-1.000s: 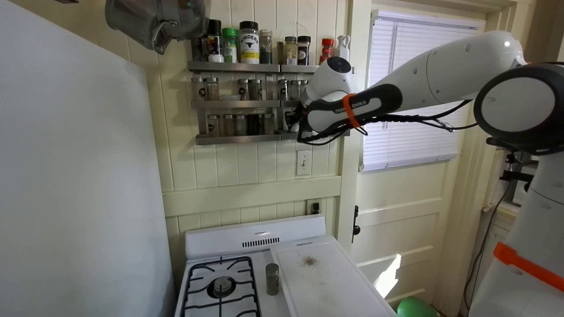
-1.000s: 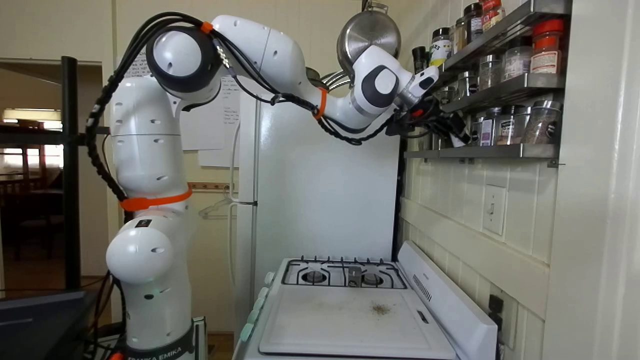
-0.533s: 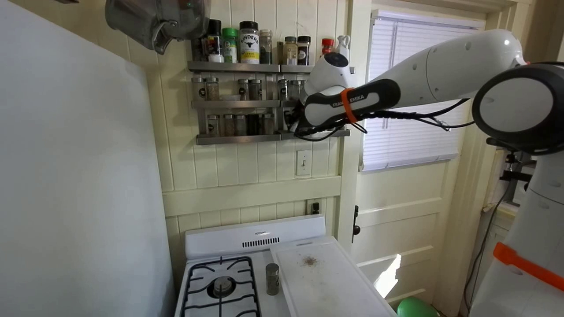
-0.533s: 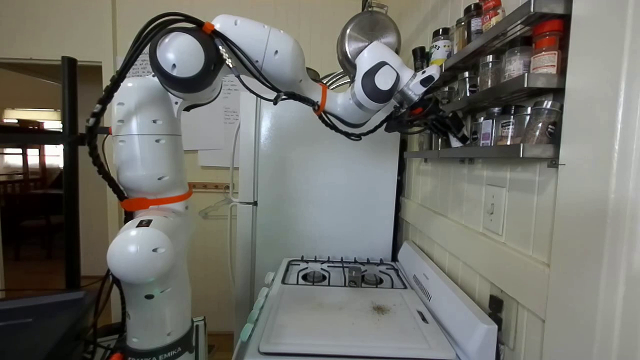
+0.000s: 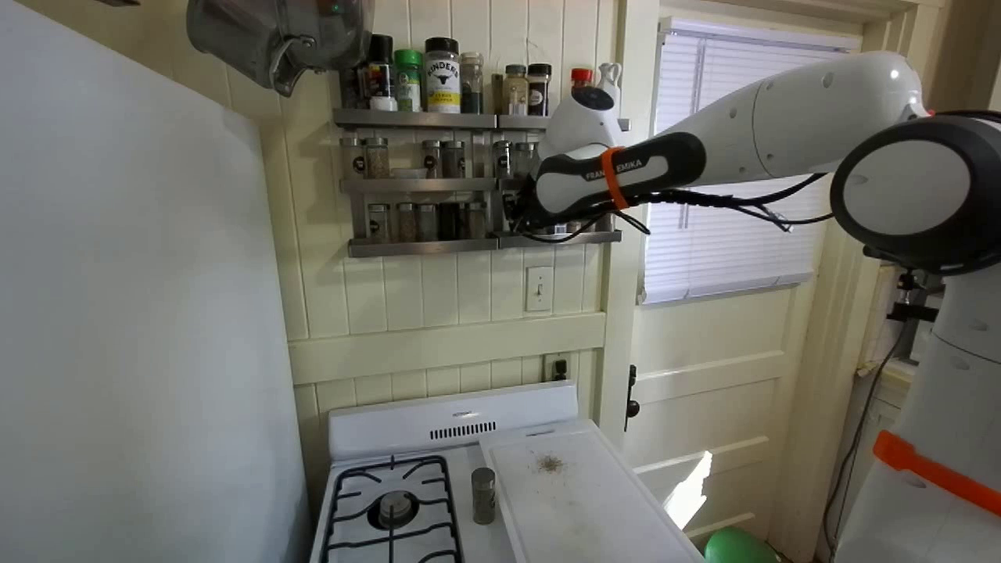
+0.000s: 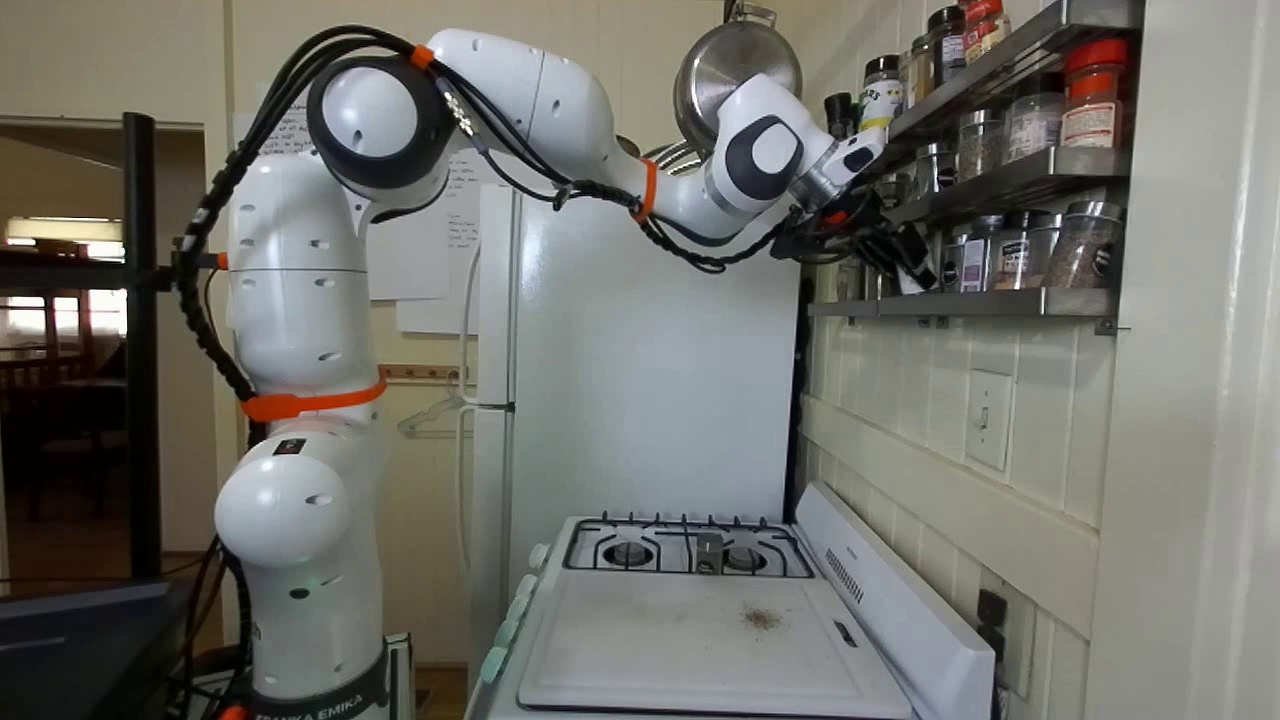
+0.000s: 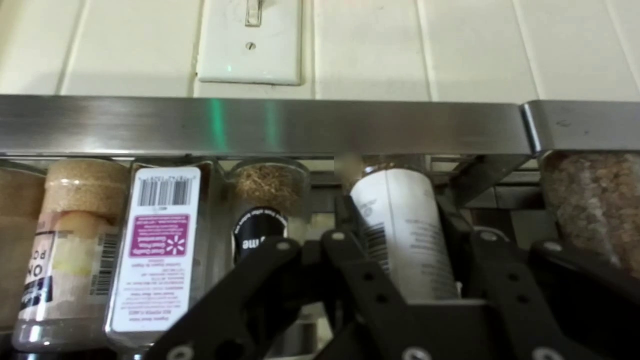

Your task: Put the right bottle on the bottom shelf

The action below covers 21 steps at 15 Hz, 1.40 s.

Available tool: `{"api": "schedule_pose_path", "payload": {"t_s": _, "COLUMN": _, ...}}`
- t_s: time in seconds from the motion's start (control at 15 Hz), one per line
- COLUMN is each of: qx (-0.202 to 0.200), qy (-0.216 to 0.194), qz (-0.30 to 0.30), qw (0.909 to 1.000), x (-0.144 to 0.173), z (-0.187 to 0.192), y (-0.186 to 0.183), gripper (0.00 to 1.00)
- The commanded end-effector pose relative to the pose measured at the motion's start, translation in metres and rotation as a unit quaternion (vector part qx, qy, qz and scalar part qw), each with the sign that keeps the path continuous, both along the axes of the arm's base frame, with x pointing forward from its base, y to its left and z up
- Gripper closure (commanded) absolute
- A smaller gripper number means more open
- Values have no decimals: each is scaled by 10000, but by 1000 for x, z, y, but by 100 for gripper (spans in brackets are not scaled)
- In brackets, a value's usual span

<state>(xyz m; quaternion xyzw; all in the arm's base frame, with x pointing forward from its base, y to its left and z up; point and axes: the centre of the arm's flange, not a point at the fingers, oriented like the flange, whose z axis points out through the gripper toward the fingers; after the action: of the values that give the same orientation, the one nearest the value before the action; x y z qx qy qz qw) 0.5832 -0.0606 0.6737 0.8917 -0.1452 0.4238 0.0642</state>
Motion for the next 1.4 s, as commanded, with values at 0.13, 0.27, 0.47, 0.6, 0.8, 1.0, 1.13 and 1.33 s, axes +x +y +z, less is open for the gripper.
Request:
{"api": "schedule_pose_path", "payload": {"t_s": 0.13, "qx": 187, "qy": 208, "qz": -25, "qw": 9996, "x": 15, "z": 5, "y": 1, "gripper": 83}}
{"api": "schedule_pose_path", "payload": {"t_s": 0.27, "qx": 256, "qy": 271, "qz": -14, "qw": 9993, "x": 17, "z": 5, "y": 3, "gripper": 83}}
{"api": "schedule_pose_path", "payload": {"t_s": 0.47, "qx": 336, "qy": 353, "qz": -26, "qw": 9988, "x": 19, "z": 5, "y": 8, "gripper": 83}}
{"api": "schedule_pose_path", "payload": {"t_s": 0.6, "qx": 360, "qy": 388, "qz": -42, "qw": 9986, "x": 20, "z": 5, "y": 8, "gripper": 83}}
{"api": "schedule_pose_path", "payload": {"t_s": 0.8, "qx": 364, "qy": 425, "qz": -82, "qw": 9984, "x": 21, "z": 5, "y": 8, "gripper": 83}}
{"api": "schedule_pose_path", "payload": {"t_s": 1.0, "qx": 341, "qy": 466, "qz": -96, "qw": 9983, "x": 23, "z": 6, "y": 8, "gripper": 33}}
{"api": "schedule_pose_path", "payload": {"t_s": 1.13, "qx": 329, "qy": 481, "qz": -92, "qw": 9983, "x": 23, "z": 5, "y": 9, "gripper": 27}}
{"api": "schedule_pose_path", "payload": {"t_s": 1.33, "qx": 344, "qy": 564, "qz": -72, "qw": 9978, "x": 24, "z": 0, "y": 9, "gripper": 4}}
